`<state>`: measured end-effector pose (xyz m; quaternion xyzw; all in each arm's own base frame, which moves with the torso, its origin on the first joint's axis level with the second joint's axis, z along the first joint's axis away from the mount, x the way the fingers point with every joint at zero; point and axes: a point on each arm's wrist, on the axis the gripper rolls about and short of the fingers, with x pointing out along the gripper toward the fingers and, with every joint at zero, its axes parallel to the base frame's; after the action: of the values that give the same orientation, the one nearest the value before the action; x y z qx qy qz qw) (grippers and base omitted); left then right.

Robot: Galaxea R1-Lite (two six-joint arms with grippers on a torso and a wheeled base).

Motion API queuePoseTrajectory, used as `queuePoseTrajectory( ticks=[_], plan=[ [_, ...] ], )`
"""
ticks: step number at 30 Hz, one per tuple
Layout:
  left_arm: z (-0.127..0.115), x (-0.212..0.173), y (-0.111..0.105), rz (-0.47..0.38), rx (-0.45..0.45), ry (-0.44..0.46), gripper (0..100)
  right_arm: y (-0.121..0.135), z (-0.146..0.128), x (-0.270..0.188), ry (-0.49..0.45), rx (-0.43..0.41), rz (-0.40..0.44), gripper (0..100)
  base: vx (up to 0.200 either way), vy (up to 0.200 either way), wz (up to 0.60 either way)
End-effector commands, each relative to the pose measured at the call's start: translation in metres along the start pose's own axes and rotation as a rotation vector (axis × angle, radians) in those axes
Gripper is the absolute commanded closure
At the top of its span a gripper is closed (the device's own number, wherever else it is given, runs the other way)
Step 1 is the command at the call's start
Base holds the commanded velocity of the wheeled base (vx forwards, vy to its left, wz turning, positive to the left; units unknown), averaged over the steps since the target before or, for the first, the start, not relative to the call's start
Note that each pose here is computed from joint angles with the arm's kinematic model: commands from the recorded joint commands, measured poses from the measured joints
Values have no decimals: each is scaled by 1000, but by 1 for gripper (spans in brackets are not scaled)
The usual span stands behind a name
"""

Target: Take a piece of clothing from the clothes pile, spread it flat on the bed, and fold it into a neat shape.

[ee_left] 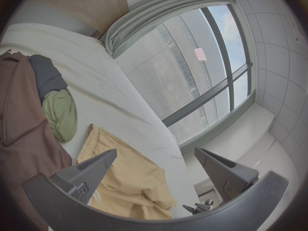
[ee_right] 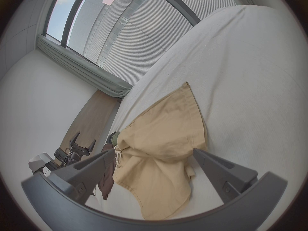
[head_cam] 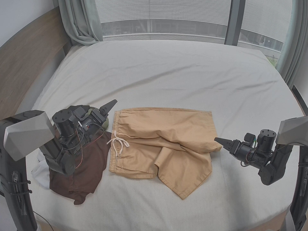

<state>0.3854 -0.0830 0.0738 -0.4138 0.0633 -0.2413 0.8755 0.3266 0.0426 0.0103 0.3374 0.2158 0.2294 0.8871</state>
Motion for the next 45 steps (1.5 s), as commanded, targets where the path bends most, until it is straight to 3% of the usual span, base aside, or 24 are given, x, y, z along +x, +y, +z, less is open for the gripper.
queuePoseTrajectory(
  ticks=[1, 12, 27, 45],
  plan=[
    [4, -21, -12, -1, 16, 21, 0, 3, -8, -8, 30, 7, -14, 0, 0, 0, 0],
    [-8, -39, -10, -4, 105, 139, 0, -15, -38, -5, 135, 4, -68, 0, 0, 0, 0],
    [-12, -39, -9, -1, 115, 151, 0, -30, -75, 9, 237, 35, -123, 0, 0, 0, 0],
    [-16, -38, -3, 11, 109, 160, 0, -19, -85, 17, 253, 42, -115, 0, 0, 0, 0]
  ],
)
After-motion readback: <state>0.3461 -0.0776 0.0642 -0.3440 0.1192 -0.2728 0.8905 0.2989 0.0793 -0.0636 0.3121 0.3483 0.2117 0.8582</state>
